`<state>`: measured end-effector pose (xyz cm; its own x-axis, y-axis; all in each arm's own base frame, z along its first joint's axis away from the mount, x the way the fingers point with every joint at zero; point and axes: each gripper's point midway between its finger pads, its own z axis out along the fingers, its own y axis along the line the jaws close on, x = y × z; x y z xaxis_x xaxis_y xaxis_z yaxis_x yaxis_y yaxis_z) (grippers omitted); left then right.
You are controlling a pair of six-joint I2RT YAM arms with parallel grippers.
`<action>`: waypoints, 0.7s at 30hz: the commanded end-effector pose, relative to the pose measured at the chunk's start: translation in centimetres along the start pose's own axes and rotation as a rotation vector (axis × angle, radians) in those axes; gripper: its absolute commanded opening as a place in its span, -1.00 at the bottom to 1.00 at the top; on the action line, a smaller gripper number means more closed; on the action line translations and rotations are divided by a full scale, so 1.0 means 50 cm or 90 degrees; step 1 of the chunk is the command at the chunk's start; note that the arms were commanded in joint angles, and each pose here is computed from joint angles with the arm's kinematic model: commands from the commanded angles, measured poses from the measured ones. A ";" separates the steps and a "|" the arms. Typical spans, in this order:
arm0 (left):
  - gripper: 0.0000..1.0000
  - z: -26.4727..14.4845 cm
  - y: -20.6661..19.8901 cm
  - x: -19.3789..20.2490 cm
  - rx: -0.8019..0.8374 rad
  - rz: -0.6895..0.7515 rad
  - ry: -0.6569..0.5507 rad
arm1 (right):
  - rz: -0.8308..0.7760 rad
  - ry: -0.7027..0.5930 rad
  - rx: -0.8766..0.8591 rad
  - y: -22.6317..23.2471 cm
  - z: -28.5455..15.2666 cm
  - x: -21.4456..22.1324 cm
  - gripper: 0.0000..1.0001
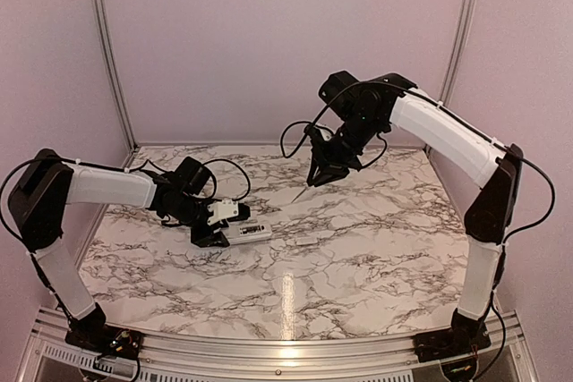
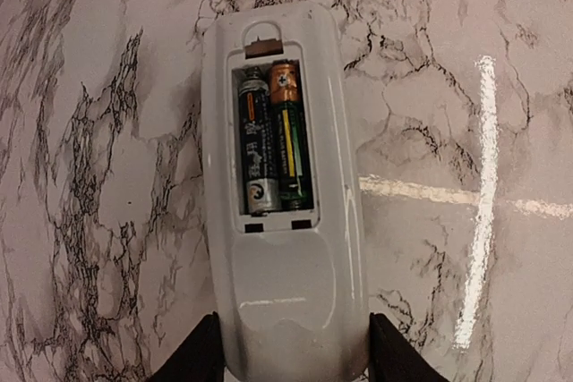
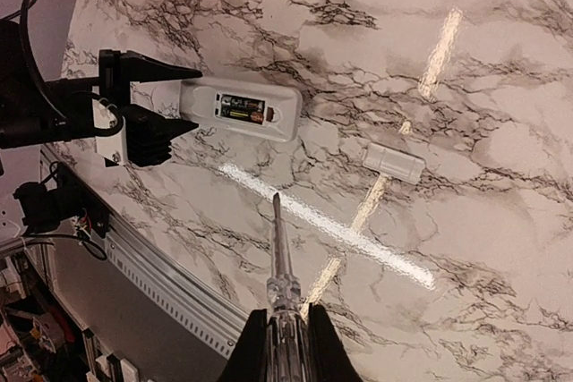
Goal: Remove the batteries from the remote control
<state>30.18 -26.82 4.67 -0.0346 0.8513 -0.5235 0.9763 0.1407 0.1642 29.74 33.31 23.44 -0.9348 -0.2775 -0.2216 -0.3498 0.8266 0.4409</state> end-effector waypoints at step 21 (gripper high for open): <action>-0.37 -0.093 0.018 -0.191 -0.097 -0.008 -0.092 | -0.035 -0.004 -0.032 0.054 0.029 0.005 -1.00</action>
<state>30.00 -31.69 10.86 -0.0235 0.8009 -0.5983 0.9457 0.2118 0.2465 28.49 35.63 23.42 -0.9168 -0.3179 -0.2416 -0.3974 0.7855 0.4744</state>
